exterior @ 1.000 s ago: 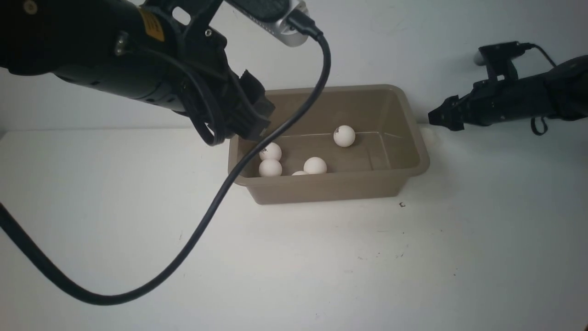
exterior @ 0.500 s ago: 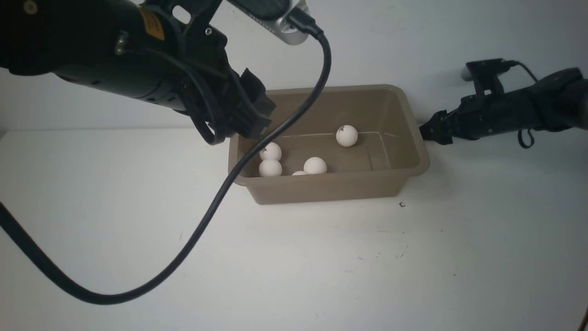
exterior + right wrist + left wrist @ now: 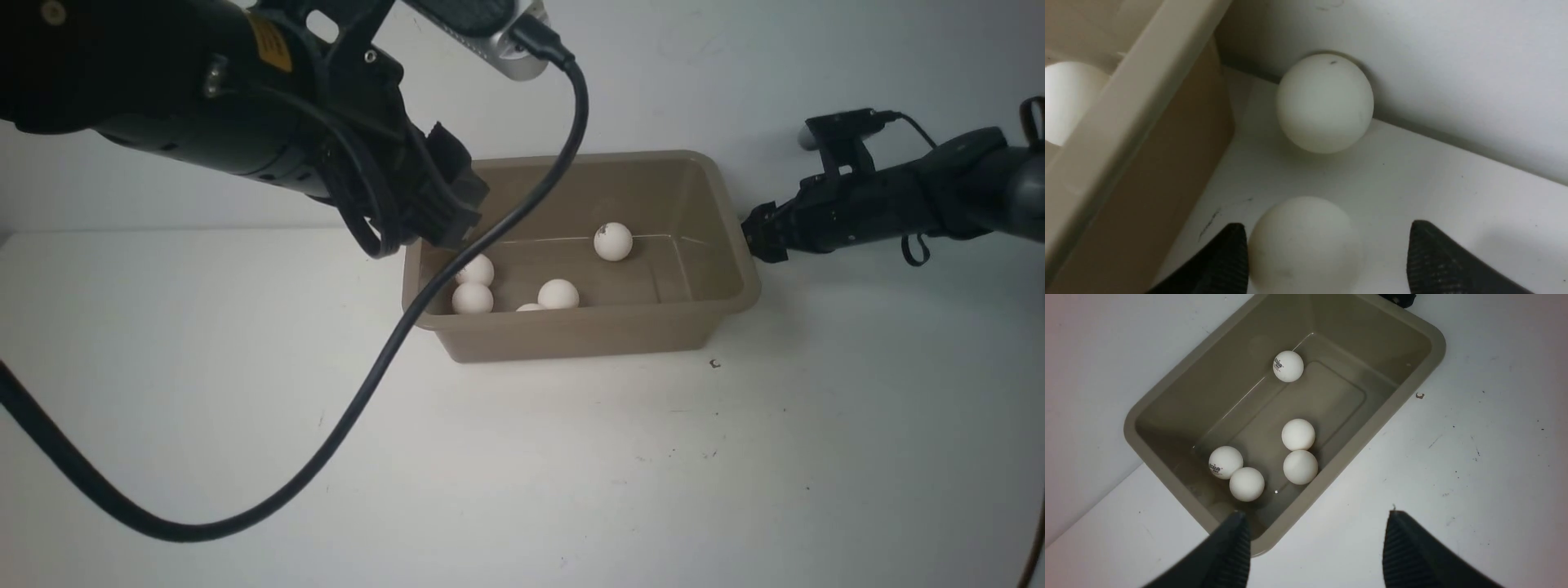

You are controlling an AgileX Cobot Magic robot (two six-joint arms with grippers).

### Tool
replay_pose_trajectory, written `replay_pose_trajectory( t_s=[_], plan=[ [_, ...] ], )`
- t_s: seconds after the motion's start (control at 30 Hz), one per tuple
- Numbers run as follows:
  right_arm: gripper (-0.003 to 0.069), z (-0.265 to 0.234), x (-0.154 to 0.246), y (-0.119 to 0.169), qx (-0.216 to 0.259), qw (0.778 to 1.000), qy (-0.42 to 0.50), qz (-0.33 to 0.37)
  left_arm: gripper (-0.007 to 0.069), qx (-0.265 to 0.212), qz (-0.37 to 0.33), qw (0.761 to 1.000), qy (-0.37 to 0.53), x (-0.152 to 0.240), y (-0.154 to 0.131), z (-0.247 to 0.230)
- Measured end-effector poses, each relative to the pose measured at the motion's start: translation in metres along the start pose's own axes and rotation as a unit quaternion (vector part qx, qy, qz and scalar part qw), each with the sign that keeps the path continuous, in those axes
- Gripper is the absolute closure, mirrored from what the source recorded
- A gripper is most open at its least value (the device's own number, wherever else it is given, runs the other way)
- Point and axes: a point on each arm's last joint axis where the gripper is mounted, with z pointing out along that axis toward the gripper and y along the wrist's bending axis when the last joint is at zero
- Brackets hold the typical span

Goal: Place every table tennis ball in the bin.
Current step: Use the right arm to clamp the table tennis ball closest to it

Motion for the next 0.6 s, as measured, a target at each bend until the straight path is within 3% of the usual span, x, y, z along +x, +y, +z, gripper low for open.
replay_pose_trajectory(
  t_s=[0.6],
  plan=[
    [0.0208,0.011,0.012,-0.003,0.001,1.000,0.011,0.007,0.0229,0.000,-0.005,1.000,0.001,0.000,0.000,0.000]
  ],
)
